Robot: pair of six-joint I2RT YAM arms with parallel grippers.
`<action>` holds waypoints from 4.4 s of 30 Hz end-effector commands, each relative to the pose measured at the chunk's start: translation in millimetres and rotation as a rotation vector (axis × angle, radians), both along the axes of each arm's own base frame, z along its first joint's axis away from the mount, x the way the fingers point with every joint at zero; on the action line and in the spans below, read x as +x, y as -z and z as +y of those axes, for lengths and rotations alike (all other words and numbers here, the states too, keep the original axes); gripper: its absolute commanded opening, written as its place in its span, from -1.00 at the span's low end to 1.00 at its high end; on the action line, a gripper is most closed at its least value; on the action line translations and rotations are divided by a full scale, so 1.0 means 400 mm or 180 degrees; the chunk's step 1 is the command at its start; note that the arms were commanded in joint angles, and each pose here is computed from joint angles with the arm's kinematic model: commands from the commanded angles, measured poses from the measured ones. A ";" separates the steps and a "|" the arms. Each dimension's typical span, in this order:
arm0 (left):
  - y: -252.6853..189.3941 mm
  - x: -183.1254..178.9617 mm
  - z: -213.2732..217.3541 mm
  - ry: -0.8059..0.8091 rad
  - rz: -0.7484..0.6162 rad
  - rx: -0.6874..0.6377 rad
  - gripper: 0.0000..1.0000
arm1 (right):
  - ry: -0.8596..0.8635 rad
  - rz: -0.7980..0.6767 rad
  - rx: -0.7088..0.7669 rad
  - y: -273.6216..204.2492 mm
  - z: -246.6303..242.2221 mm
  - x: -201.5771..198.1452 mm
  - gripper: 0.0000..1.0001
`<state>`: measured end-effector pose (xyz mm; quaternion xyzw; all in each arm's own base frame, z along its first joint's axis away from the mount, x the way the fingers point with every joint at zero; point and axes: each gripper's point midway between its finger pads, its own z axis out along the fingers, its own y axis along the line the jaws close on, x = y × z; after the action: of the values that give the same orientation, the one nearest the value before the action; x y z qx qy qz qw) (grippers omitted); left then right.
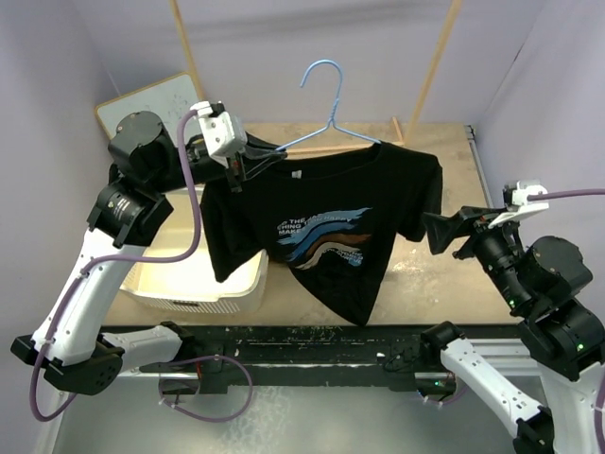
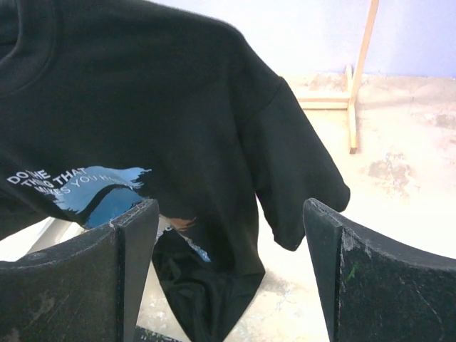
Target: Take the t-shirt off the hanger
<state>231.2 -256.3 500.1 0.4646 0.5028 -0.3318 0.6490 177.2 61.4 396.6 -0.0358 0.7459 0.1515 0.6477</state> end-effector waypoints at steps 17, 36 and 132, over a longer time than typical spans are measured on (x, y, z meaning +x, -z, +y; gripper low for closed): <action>-0.145 -0.142 0.049 0.0296 -0.0498 -0.0211 -1.00 | -0.0575 -0.0042 -0.0328 -0.023 0.089 0.045 -0.67; -0.119 -0.206 0.121 0.0026 -0.0553 -0.0203 -1.00 | 0.2858 0.0293 -0.0054 -0.026 -0.302 0.063 -1.00; 0.506 -0.032 -0.248 -0.0248 0.0333 0.2227 -1.00 | -0.1302 0.0224 0.0068 -0.078 0.146 -0.060 0.21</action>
<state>214.9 -359.3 242.7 0.6492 0.6621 -0.1203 0.3546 149.5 128.8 441.3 -0.1894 0.7289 0.3140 0.5781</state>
